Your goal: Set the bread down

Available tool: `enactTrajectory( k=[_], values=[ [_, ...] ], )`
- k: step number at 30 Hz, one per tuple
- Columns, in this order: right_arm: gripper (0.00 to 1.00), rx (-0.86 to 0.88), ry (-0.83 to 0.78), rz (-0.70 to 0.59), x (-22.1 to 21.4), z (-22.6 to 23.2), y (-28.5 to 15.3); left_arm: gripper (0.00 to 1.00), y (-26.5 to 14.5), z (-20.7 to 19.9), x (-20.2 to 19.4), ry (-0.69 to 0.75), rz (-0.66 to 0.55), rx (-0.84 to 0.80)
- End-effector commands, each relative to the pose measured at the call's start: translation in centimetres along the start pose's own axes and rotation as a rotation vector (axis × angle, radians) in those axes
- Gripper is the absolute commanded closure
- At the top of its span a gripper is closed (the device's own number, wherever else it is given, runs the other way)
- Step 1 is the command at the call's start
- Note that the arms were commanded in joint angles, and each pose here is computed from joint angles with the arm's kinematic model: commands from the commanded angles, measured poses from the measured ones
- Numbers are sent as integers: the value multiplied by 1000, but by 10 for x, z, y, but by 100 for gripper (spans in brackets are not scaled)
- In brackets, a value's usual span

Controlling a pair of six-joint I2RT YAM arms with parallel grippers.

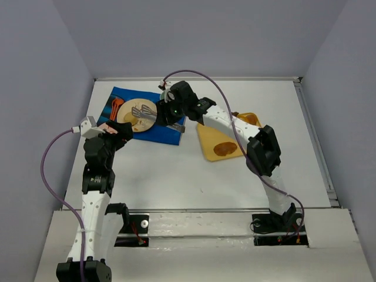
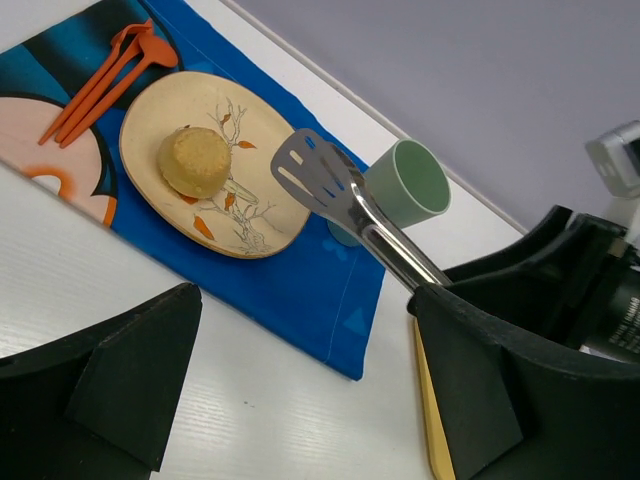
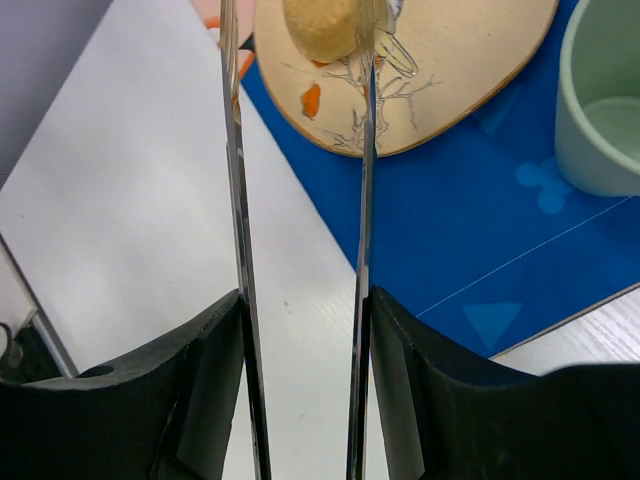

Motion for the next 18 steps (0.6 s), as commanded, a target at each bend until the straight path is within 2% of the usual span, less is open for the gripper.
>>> enactTrajectory(
  k=[1,2,4,5,6,10,11,14,18],
  values=[
    [45,68,-88,-94,27,35,-48,1,-4,-19,20,2,-56,-66],
    [45,76,-98,-118,33,42,-64,1,-4,-18,20,2,-57,-64],
    [45,40,-87,-93,17,35,-73,1,-4,-18,19,1,-56,-63],
    [45,6,-88,-141,26,38,-95,1,-4,-17,19,-1,-55,-59],
    [45,-28,-66,-107,7,29,-96,1,-4,-18,18,-1,-54,-62],
    [47,-217,-10,-147,-19,6,-139,1,-4,-18,18,-4,-51,-68],
    [47,-306,21,-172,-22,-12,-151,1,-5,-19,18,-3,-50,-72],
    [47,-443,176,-230,-40,-72,-203,1,-4,-20,17,-9,-49,-80],
    [43,-629,296,-332,-68,-138,-275,1,-4,-21,17,-15,-49,-88]
  ],
)
Point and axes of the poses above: each gripper's point midway between its finger pads, its own y axis out along the fingers, its own z axis along the line the jaws close on, x = y × z, the point moved 4 cm from there along -y, back along the fingers, and after that the axes turned 1 degree about y, right-handed, at the moved point
